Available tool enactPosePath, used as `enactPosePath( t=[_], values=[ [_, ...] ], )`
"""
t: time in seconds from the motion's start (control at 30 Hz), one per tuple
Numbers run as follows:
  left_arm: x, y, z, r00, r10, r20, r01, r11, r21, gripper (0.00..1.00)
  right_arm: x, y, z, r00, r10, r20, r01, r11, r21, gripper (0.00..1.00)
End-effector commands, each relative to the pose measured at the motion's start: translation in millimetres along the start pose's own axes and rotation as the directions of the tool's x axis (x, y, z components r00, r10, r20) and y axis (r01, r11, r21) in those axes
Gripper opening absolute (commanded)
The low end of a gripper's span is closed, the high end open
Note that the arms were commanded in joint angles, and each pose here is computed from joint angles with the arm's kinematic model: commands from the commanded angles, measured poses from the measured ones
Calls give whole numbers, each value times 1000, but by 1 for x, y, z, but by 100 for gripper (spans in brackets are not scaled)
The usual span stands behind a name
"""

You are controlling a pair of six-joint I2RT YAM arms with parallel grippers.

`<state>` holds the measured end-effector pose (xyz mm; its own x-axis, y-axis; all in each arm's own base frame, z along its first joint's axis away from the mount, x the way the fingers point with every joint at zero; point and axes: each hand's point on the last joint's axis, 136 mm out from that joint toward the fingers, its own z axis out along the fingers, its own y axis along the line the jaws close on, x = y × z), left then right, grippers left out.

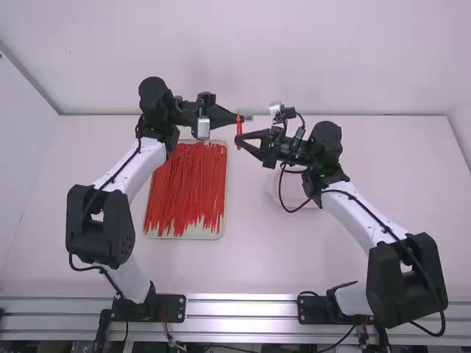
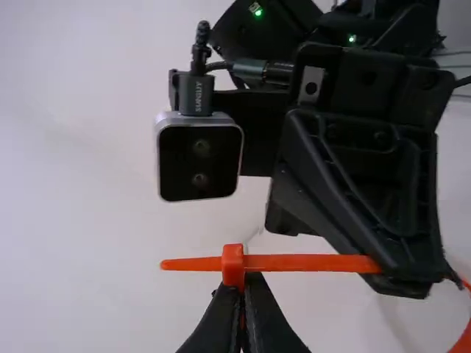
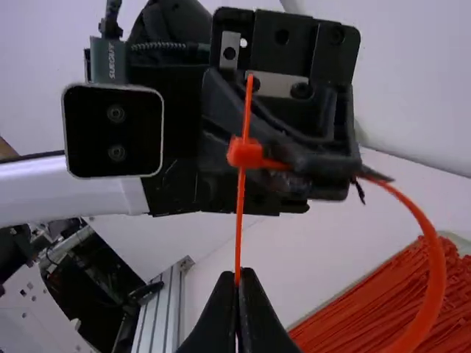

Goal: Fasten the cable tie

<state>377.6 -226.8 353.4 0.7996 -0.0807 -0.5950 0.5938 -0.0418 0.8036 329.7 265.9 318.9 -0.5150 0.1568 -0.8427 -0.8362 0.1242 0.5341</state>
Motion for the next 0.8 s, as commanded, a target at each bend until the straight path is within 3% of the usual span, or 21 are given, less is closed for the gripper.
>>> enactPosePath(
  t=[0.0,0.27,0.77],
  values=[
    [-5,-9,3,999,11,35,-12,999,41,2,-16,1,-2,999,-11,36,11,1000,8,0],
    [0,-17,4,999,11,37,-13,999,43,2,-26,6,-3,996,-46,70,46,999,1,0],
    [-6,-27,21,997,-1,75,-4,997,72,2,-41,-9,-11,990,-32,138,22,997,73,0]
  ],
)
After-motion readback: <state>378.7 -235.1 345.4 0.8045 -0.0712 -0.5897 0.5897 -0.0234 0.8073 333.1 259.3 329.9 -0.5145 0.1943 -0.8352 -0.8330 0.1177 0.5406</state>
